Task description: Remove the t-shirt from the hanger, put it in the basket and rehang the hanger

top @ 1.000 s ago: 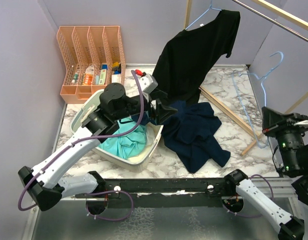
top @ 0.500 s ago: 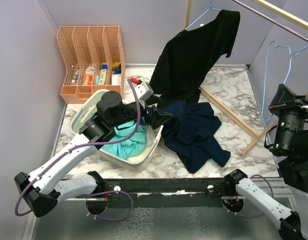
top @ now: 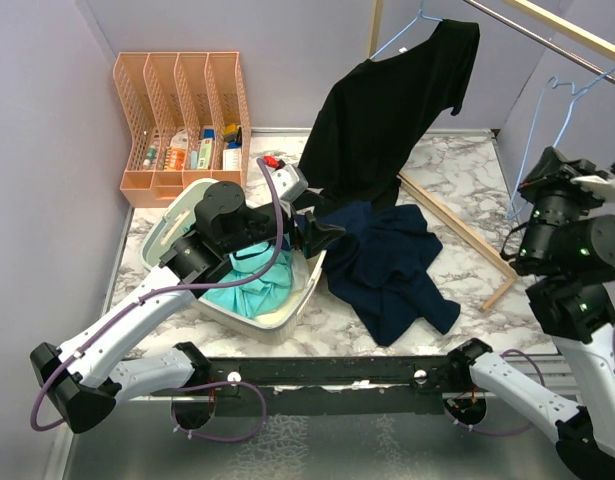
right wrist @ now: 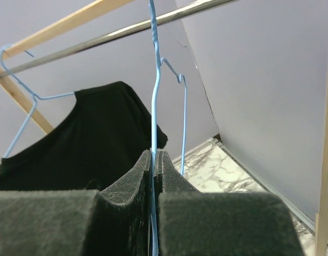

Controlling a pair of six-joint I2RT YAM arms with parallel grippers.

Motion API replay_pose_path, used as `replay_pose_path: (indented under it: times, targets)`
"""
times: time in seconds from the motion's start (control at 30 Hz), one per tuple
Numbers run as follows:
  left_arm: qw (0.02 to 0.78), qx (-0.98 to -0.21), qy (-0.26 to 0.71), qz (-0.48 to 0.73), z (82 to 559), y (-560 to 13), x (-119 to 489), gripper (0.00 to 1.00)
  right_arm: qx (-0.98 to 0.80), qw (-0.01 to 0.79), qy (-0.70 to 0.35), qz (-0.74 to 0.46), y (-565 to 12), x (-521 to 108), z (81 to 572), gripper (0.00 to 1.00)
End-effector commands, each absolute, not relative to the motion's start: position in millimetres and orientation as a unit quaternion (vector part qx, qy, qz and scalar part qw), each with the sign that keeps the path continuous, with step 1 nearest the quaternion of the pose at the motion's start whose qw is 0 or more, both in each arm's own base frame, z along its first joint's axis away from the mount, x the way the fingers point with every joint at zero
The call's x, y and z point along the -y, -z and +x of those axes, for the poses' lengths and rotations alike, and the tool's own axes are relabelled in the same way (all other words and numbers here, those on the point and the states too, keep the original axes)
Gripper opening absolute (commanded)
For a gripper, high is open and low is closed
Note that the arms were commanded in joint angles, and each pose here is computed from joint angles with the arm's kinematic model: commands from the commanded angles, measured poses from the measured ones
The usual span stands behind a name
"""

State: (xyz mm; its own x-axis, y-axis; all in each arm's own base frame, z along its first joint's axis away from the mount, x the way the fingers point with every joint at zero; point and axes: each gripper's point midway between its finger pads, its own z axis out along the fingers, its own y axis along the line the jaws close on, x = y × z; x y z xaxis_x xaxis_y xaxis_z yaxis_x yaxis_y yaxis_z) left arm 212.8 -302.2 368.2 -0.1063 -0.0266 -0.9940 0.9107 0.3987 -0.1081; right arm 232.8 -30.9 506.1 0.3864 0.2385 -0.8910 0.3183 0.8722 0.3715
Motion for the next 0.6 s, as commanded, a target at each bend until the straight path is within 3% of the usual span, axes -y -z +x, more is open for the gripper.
replay_pose_path:
  times: [0.0, 0.23, 0.33, 0.5, 0.57]
  targets:
    - [0.566, -0.611, 0.415, 0.366, 212, -367, 304, 0.82, -0.56, 0.78, 0.06, 0.273, -499, 35, 244, 0.01]
    - [0.554, -0.621, 0.413, 0.369, 214, -359, 306, 0.81, -0.587, 0.767, 0.049, 0.253, -490, 24, 251, 0.04]
    - [0.548, -0.629, 0.41, 0.368, 218, -355, 309, 0.82, -0.604, 0.762, 0.035, 0.232, -487, 20, 245, 0.21]
    - [0.532, -0.647, 0.406, 0.366, 228, -347, 317, 0.82, -0.635, 0.745, 0.013, 0.202, -479, 17, 228, 0.64]
    - [0.525, -0.652, 0.407, 0.365, 232, -345, 321, 0.82, -0.655, 0.73, -0.002, 0.194, -471, 17, 215, 0.74]
